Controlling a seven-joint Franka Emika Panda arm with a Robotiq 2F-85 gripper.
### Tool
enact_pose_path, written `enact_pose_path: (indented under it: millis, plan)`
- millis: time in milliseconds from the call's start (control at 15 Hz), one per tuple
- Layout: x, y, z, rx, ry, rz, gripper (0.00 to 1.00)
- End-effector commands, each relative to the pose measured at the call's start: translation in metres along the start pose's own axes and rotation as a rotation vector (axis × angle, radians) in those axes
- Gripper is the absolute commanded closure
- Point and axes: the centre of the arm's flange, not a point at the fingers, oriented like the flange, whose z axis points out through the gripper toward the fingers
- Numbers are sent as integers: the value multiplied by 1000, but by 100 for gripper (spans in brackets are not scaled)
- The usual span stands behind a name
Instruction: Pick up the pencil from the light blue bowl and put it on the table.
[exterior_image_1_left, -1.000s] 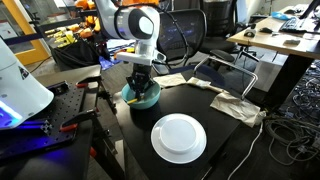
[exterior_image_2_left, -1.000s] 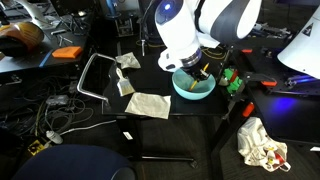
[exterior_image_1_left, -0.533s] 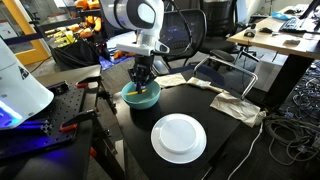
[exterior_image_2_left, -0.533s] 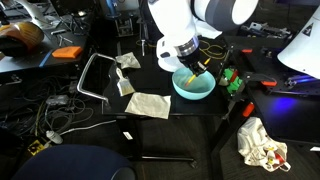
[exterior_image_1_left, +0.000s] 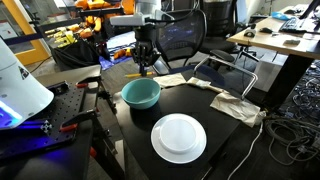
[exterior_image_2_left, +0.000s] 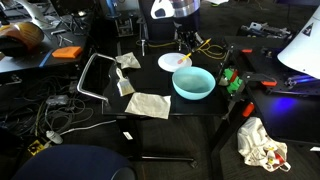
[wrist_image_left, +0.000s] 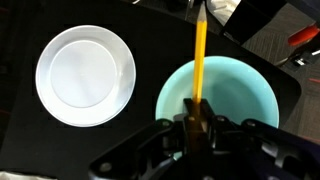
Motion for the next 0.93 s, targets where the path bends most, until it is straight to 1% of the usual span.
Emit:
enact_pose_path:
  millis: [0,133,333,667,867]
  plan:
    - [-26,11,-31,41,68,146,98]
    - [-24,22,-40,73,104,251,98]
    - [-15,36,-46,83,135,369,98]
    - [11,62,-39,39,209,523,98]
    - [26,78,-31,1,245,578,98]
